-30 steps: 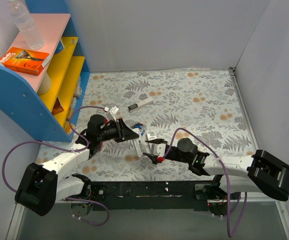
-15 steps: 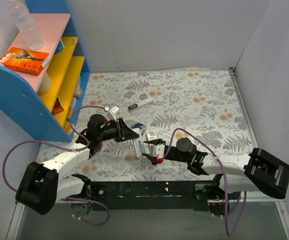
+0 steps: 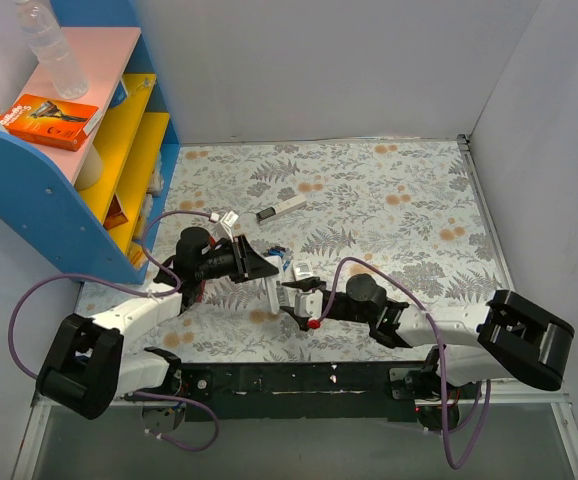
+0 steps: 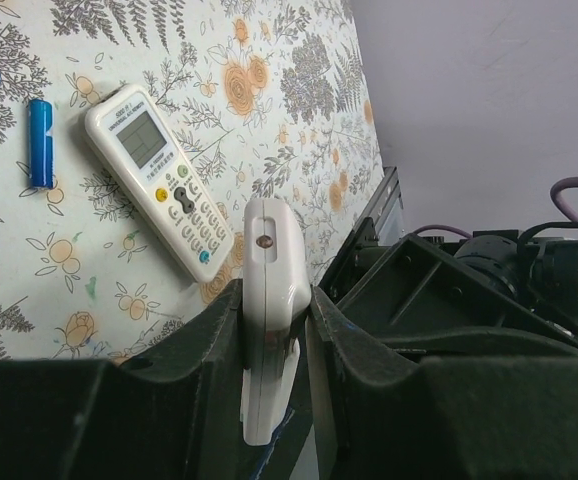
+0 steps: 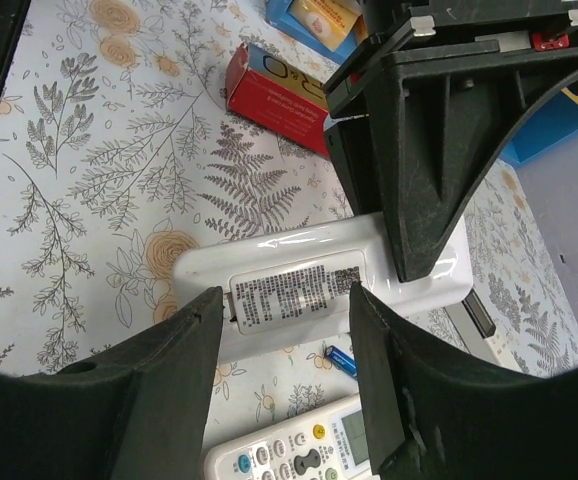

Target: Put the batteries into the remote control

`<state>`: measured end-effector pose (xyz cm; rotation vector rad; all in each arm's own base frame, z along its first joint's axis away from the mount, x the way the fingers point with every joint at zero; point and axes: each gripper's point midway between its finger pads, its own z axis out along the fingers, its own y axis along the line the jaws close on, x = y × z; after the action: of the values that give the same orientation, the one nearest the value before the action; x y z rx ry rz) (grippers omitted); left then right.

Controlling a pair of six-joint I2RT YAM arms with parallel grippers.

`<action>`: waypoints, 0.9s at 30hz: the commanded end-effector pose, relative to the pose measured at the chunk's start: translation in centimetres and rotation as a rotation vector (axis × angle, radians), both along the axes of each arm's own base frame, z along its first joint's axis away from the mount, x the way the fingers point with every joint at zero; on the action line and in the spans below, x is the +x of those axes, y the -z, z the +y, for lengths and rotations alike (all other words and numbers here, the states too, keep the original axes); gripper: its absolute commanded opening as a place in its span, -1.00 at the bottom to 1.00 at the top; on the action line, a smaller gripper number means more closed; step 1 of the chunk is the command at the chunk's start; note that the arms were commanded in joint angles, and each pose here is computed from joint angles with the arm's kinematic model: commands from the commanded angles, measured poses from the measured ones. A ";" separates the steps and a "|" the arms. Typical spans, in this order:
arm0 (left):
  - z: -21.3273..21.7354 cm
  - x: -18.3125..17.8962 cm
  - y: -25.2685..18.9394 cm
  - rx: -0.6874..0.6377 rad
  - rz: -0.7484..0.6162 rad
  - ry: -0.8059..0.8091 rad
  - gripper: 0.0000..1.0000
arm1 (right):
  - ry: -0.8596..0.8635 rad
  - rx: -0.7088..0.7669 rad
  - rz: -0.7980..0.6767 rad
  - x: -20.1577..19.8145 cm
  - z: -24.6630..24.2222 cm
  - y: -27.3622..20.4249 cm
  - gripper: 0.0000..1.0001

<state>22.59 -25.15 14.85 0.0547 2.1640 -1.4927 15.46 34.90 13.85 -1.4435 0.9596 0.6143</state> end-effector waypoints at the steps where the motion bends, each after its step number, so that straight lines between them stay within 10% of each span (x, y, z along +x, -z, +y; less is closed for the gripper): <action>1: -1.3 -2.0 -3.1 -0.096 0.012 0.125 -1.00 | 0.036 -0.045 -0.051 1.3 0.5 0.4 0.20; 27: -1.4 -3.1 0.8 -0.013 0.155 0.230 -1.00 | 0.377 0.034 -0.367 6.5 -1.6 -2.1 0.09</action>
<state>24.86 -24.88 13.10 0.0681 2.1988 -1.4167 17.85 35.05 12.04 -1.4301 0.8940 0.3039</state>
